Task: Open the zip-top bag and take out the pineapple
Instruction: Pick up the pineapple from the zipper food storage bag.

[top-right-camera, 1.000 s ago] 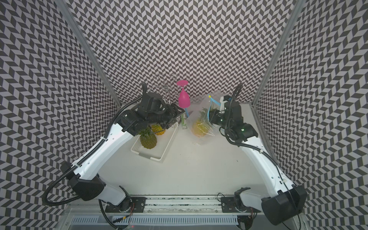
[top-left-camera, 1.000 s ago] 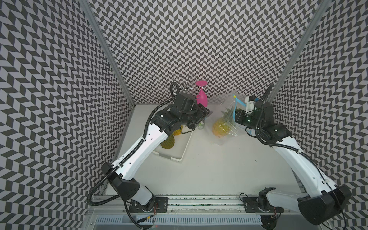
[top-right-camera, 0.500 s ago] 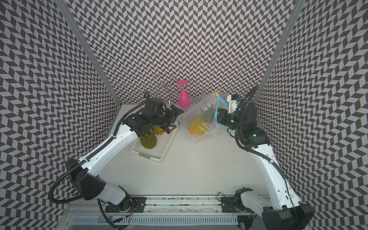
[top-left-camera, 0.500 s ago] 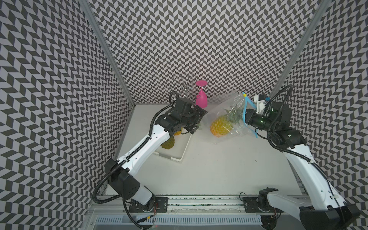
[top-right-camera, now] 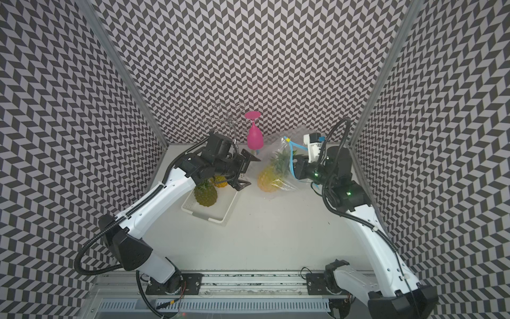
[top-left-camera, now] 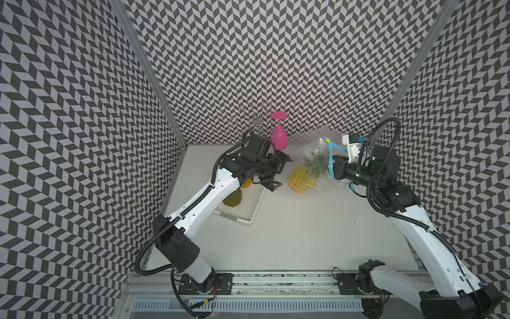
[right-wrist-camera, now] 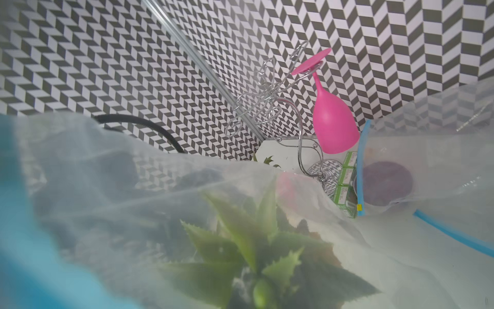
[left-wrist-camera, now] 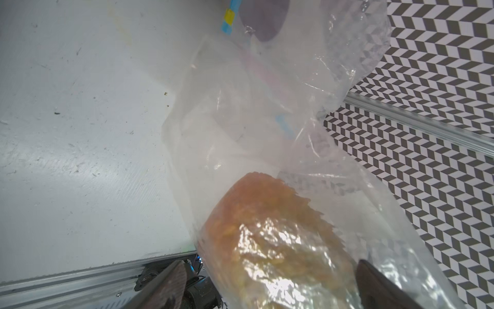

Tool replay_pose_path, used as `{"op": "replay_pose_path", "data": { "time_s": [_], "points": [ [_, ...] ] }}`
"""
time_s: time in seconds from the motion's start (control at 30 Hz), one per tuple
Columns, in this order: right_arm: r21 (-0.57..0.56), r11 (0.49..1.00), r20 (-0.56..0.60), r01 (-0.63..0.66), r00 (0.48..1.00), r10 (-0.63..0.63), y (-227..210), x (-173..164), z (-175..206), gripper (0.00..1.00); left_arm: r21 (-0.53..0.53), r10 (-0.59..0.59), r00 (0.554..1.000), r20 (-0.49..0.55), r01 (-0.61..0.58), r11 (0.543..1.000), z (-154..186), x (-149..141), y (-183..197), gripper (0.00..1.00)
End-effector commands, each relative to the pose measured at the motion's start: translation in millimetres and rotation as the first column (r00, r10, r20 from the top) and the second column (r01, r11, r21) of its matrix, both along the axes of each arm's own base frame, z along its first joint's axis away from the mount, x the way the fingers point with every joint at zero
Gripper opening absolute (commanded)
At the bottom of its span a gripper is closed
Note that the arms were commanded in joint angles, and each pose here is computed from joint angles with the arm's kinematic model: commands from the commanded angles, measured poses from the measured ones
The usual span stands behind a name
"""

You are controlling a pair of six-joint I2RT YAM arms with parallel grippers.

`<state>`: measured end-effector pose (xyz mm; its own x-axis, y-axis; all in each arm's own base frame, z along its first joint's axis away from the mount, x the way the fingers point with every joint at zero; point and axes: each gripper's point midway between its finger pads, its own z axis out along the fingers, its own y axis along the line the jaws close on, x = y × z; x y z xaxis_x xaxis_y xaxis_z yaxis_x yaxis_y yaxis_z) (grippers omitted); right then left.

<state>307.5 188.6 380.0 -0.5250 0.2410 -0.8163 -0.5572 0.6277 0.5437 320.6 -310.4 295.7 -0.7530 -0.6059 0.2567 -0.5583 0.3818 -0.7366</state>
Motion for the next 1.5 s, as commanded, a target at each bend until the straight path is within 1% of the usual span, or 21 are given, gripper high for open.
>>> {"op": "replay_pose_path", "data": {
  "time_s": [0.0, 0.1, 0.23, 0.33, 0.4, 0.5, 0.77, 0.97, 1.07, 1.2, 1.37, 1.43, 1.47],
  "points": [
    [0.011, 0.999, 0.230, -0.041, 0.973, 0.038, 9, -20, 51, 0.00, 0.012, 0.089, 0.994, -0.060, -0.088, 0.996, -6, 8, 16, 0.99],
    [-0.004, 0.999, 0.233, -0.048, 0.971, 0.048, 12, -26, 44, 0.00, 0.022, 0.113, 0.993, -0.036, -0.112, 0.993, 2, 13, 22, 0.99],
    [-0.013, 0.999, 0.251, -0.048, 0.967, 0.050, 12, -30, 43, 0.00, 0.041, 0.113, 0.990, -0.079, -0.110, 0.993, -9, 2, 26, 0.99],
    [-0.018, 0.998, 0.268, -0.063, 0.961, 0.066, 14, -33, 43, 0.00, 0.008, 0.122, 0.989, -0.089, -0.122, 0.993, -14, -2, 26, 0.99],
    [-0.019, 0.997, 0.279, -0.078, 0.957, 0.080, 17, -34, 43, 0.00, 0.012, 0.097, 0.990, -0.102, -0.096, 0.995, -19, -4, 21, 0.99],
    [-0.021, 0.994, 0.296, -0.105, 0.949, 0.106, 22, -38, 44, 0.00, 0.050, 0.068, 0.989, -0.132, -0.062, 0.997, -29, -6, 19, 0.99],
    [-0.029, 0.991, 0.310, -0.134, 0.941, 0.136, 27, -49, 41, 0.00, 0.057, 0.136, 0.985, -0.104, -0.131, 0.990, -31, 8, 26, 0.99],
    [-0.033, 0.989, 0.314, -0.144, 0.938, 0.147, 27, -53, 37, 0.00, 0.030, 0.200, 0.973, -0.112, -0.198, 0.980, -30, 11, 35, 0.99],
    [-0.032, 0.987, 0.321, -0.156, 0.934, 0.158, 27, -56, 37, 0.00, 0.039, 0.223, 0.966, -0.128, -0.219, 0.975, -32, 10, 42, 0.99],
    [-0.038, 0.986, 0.324, -0.165, 0.931, 0.168, 28, -57, 35, 0.00, 0.014, 0.215, 0.964, -0.156, -0.216, 0.976, -38, 8, 40, 0.99],
    [-0.034, 0.985, 0.333, -0.172, 0.927, 0.173, 30, -55, 34, 0.00, -0.002, 0.142, 0.976, -0.166, -0.145, 0.989, -39, 0, 21, 0.99],
    [-0.025, 0.986, 0.345, -0.166, 0.924, 0.164, 31, -53, 38, 0.00, -0.003, 0.115, 0.979, -0.169, -0.118, 0.993, -40, -4, 13, 0.96],
    [-0.020, 0.986, 0.355, -0.166, 0.921, 0.162, 31, -52, 43, 0.00, 0.002, 0.114, 0.979, -0.170, -0.115, 0.993, -42, -5, 13, 0.91]
  ]
}}
